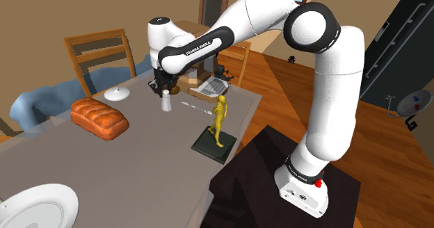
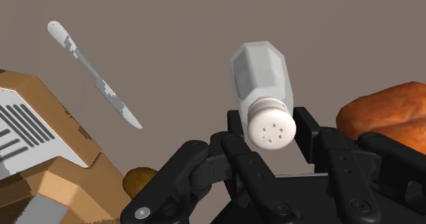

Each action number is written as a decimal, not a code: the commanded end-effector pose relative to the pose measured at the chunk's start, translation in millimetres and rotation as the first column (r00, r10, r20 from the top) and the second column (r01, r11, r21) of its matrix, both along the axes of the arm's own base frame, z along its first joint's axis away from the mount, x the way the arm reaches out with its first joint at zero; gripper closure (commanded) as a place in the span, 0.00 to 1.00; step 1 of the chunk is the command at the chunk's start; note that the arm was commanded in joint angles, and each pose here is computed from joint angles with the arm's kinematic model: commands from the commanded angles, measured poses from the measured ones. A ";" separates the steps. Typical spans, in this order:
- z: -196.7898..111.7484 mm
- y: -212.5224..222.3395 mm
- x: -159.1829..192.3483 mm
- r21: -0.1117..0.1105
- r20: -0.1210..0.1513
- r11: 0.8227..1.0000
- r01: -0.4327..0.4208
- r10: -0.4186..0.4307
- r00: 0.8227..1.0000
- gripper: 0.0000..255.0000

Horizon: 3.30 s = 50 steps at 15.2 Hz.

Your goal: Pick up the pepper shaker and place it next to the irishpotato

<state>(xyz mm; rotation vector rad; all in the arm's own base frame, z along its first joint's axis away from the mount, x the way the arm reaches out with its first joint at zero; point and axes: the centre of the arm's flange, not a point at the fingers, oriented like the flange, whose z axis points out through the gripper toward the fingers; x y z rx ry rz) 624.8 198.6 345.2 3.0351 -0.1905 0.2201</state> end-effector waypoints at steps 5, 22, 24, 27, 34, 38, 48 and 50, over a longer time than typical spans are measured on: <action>0.9 -76.7 26.3 0.000 0.000 1.000 -0.001 0.001 1.000 1.00; 1.8 -285.0 109.8 0.000 0.000 1.000 -0.001 0.001 1.000 1.00; -3.4 -306.5 118.5 0.000 0.000 1.000 -0.001 0.001 1.000 1.00; -19.2 -306.5 118.5 0.000 0.000 1.000 -0.001 0.001 1.000 1.00; -56.1 -306.5 118.5 0.000 0.000 1.000 -0.001 0.001 1.000 1.00; -77.3 -306.5 118.5 0.000 0.000 1.000 -0.001 0.001 1.000 1.00; -130.0 -306.5 118.5 0.000 0.000 1.000 -0.001 0.001 1.000 1.00; -140.6 -306.5 118.5 0.000 0.000 1.000 -0.001 0.001 1.000 1.00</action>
